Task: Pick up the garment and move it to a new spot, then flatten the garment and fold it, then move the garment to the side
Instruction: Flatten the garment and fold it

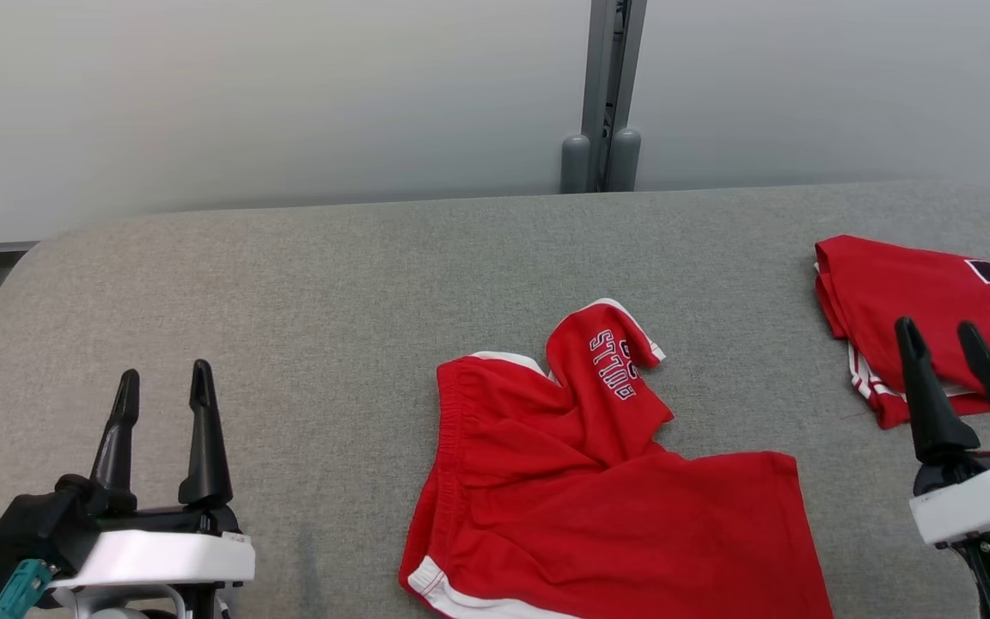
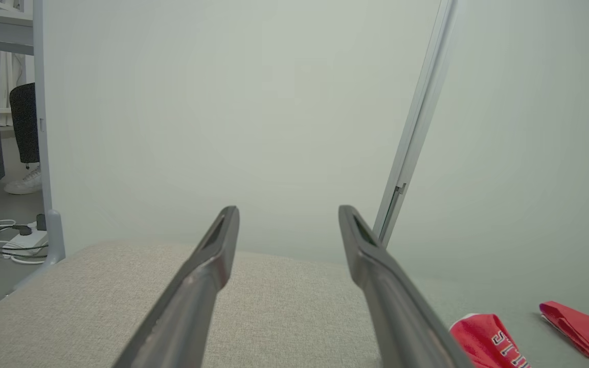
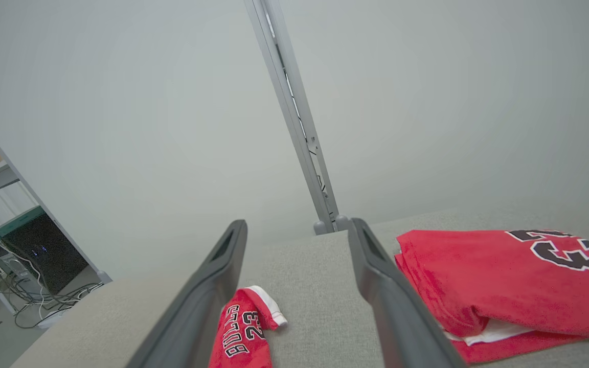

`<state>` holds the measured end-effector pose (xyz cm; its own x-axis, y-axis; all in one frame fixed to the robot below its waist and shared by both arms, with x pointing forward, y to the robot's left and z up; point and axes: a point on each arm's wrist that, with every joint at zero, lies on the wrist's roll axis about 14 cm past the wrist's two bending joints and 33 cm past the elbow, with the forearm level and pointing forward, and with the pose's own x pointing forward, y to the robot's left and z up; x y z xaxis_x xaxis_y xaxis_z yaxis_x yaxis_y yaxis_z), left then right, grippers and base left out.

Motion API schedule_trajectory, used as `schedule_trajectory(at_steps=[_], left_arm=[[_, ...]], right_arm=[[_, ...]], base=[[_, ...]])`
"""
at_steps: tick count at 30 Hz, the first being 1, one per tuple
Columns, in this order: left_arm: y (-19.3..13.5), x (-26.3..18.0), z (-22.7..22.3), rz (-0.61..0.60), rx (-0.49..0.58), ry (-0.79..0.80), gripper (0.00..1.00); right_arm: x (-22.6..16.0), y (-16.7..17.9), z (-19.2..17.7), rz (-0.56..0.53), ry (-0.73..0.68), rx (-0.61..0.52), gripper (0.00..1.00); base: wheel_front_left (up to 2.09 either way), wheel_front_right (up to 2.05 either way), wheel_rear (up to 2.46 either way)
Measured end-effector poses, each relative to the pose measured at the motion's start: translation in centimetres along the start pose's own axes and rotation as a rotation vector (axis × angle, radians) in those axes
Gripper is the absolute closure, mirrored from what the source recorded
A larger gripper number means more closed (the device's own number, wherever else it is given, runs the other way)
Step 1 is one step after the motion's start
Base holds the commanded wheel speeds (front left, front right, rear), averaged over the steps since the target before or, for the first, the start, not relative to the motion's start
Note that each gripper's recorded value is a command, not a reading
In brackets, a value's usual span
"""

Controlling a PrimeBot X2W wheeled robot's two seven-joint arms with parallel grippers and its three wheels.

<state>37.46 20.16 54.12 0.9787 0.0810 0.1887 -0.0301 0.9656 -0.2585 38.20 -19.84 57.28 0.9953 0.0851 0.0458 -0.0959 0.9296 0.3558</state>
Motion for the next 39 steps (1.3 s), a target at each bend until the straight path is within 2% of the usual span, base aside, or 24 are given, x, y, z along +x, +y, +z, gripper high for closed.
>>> schedule_trajectory(at_steps=[5,9,11,15,21,26,39], left_arm=[[0.1,0.0,0.8,0.006,0.001,-0.018,0.00],[-0.2,-0.5,0.4,-0.006,0.012,-0.003,0.00],[-0.2,-0.9,-0.1,-0.004,0.010,0.013,0.00],[-0.3,-2.2,-1.9,0.001,-0.016,0.071,0.00],[-0.3,-3.1,-3.3,0.000,-0.015,0.115,0.00],[-0.1,-3.0,-3.2,0.003,0.005,0.113,0.00],[-0.3,-2.8,-2.9,-0.011,0.019,0.102,0.00]], right_arm=[[0.6,2.8,2.7,0.096,-0.177,-0.073,0.00],[0.1,3.8,2.1,0.154,-0.225,-0.112,0.00],[-0.1,3.4,1.6,0.148,-0.224,-0.111,0.00],[-1.1,2.3,-2.1,0.131,-0.155,-0.112,0.00],[-1.4,1.3,-4.4,0.113,-0.094,-0.110,0.00],[-1.0,1.1,-3.1,0.100,-0.139,-0.118,0.00],[-1.1,1.1,-2.4,0.092,-0.161,-0.124,0.00]], base=[[0.00,0.00,0.00],[0.00,0.00,0.00],[0.00,0.00,0.00],[0.00,0.00,0.00],[0.00,0.00,0.00],[0.00,0.00,0.00],[0.00,0.00,0.00]])
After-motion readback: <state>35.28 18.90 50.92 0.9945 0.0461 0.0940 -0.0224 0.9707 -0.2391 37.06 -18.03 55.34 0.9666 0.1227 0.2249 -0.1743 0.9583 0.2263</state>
